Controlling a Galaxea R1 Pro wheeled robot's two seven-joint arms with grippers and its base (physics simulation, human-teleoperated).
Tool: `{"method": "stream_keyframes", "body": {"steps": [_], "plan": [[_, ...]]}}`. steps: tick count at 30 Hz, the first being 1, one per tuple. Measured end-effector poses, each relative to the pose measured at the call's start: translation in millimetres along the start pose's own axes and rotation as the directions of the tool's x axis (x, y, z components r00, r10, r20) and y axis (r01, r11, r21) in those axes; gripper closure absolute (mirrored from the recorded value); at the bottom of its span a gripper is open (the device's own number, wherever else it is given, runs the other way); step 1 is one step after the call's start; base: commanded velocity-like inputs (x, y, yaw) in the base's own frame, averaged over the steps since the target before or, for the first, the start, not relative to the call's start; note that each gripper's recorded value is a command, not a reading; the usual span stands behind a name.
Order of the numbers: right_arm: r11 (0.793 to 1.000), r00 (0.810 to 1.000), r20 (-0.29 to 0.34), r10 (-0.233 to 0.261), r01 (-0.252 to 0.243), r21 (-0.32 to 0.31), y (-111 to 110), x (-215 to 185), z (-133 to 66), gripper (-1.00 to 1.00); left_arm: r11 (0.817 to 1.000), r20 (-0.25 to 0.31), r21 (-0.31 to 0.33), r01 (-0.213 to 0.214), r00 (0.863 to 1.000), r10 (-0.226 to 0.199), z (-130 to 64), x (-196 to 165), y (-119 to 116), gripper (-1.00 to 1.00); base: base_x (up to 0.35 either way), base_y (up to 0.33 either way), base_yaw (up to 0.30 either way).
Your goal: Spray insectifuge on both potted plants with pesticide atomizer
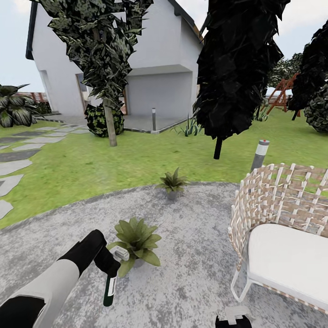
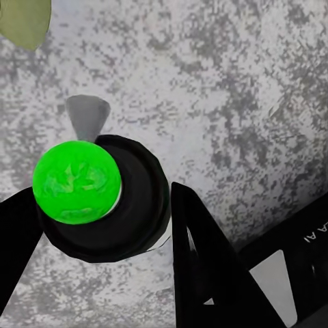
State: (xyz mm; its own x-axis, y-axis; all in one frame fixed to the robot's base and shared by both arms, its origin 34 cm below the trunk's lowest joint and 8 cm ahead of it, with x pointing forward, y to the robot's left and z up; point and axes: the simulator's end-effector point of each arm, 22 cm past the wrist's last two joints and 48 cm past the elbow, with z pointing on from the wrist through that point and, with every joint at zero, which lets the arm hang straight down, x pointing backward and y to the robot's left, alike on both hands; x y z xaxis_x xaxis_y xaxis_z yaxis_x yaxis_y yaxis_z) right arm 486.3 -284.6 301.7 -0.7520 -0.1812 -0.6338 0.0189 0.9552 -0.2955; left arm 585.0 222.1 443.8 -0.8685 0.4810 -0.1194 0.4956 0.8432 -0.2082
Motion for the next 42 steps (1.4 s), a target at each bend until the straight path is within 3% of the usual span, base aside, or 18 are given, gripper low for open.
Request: {"method": "stream_keyframes", "body": {"steps": [18,22,26,32,40,42], "plan": [[1.0,1.0,0.0,-0.001,0.001,-0.002,0.4,-0.1,0.0,-1.0,1.0,0.008,-0.006,-0.003,1.0,0.003,-3.7,-4.0,2.3,1.0,0.058,0.031,0.0],[1.0,1.0,0.0,0.0,0.0,-0.002,0.4,0.2,0.0,-1.0,0.999,0.077,-0.035,-0.029,0.997,0.031,-22.6,-29.6,5.1,1.0,-0.104,0.0,0.0],[1.0,1.0,0.0,-0.001,0.001,-0.002,0.4,-0.1,0.0,-1.0,0.998,0.109,-0.053,-0.04,0.993,0.046,-33.1,-41.9,6.1,1.0,-0.039,0.0,0.0],[1.0,1.0,0.0,0.0,0.0,-0.002,0.4,-0.1,-0.1,-1.0,0.998,0.092,-0.058,0.013,0.996,-0.008,-39.2,-40.1,7.3,1.0,0.038,0.028,0.0],[1.0,1.0,0.0,-0.001,0.001,-0.002,0.4,0.1,0.0,-1.0,0.999,0.09,-0.041,0.016,0.996,-0.012,-39.2,-40.4,3.1,1.0,0.054,0.049,0.0],[1.0,1.0,0.0,0.0,0.0,-0.002,0.4,0.0,0.0,-1.0,1.0,0.101,-0.029,0.008,0.995,-0.005,-47.0,-48.4,1.0,1.0,0.001,0.001,0.0]]}}
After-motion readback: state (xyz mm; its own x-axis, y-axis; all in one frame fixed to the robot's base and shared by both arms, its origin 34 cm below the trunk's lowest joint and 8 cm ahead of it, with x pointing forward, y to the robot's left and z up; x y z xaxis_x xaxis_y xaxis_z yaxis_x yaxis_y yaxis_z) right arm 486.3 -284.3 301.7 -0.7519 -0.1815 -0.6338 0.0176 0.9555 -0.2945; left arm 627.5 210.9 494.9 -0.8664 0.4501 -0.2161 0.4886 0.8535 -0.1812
